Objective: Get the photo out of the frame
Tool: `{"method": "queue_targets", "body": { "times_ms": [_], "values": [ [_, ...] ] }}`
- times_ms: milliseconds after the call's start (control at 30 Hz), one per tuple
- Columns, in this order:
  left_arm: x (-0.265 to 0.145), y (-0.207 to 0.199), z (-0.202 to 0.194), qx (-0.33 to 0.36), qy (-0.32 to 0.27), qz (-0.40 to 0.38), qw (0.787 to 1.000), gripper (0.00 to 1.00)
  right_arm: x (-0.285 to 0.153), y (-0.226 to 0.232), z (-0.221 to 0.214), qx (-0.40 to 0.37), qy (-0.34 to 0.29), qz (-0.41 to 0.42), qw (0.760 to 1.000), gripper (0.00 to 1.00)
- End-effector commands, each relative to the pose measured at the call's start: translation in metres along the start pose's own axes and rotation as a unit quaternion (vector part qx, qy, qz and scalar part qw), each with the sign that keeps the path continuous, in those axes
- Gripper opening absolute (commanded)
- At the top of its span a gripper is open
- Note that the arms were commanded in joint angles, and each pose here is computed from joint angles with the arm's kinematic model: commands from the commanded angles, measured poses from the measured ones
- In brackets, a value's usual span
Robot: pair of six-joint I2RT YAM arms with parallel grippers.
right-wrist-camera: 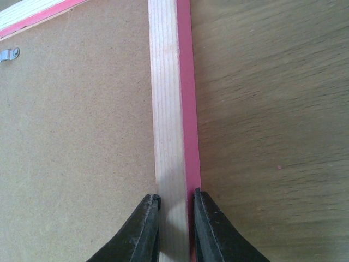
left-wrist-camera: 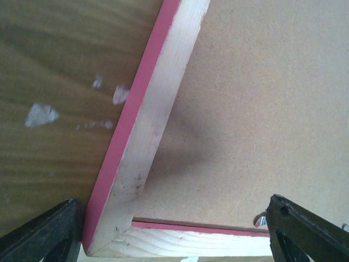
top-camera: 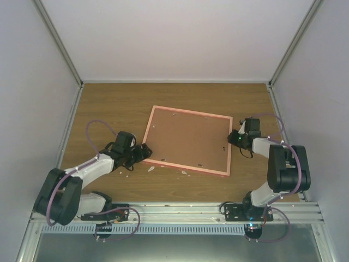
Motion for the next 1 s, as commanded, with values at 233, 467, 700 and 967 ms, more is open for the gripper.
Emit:
{"method": "queue_targets", "body": {
  "times_ms": [233, 467, 700, 967],
  "values": [
    [0.02, -0.035, 0.062, 0.058, -0.046, -0.015, 0.997, 0.91, -0.002, -0.002, -0.026, 0.021, 0.066, 0.014, 0.997, 0.23],
    [0.034, -0.032, 0.094, 0.066, -0.066, 0.005, 0.996, 0.91, -0.015, -0.003, -0.038, 0.015, 0.07, 0.017, 0.997, 0.31],
    [0.04, -0.032, 0.101, 0.081, -0.062, 0.009, 0.995, 0.91, -0.017, 0.001, -0.053, -0.001, 0.085, 0.023, 0.996, 0.47],
    [0.039, -0.022, 0.122, 0.078, -0.068, 0.01, 0.995, 0.92, -0.021, 0.017, -0.074, -0.032, 0.11, 0.034, 0.993, 0.58]
  ]
}}
Point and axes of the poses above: each gripper's point midway between its finger pads, its own x axis out along the fingers, its own y axis along the line the jaws close on, z = x × y, the point moved 8 cm from there along -x, back along the fingers, and after that the axes turned 12 degrees about x, right-handed, at the moved point
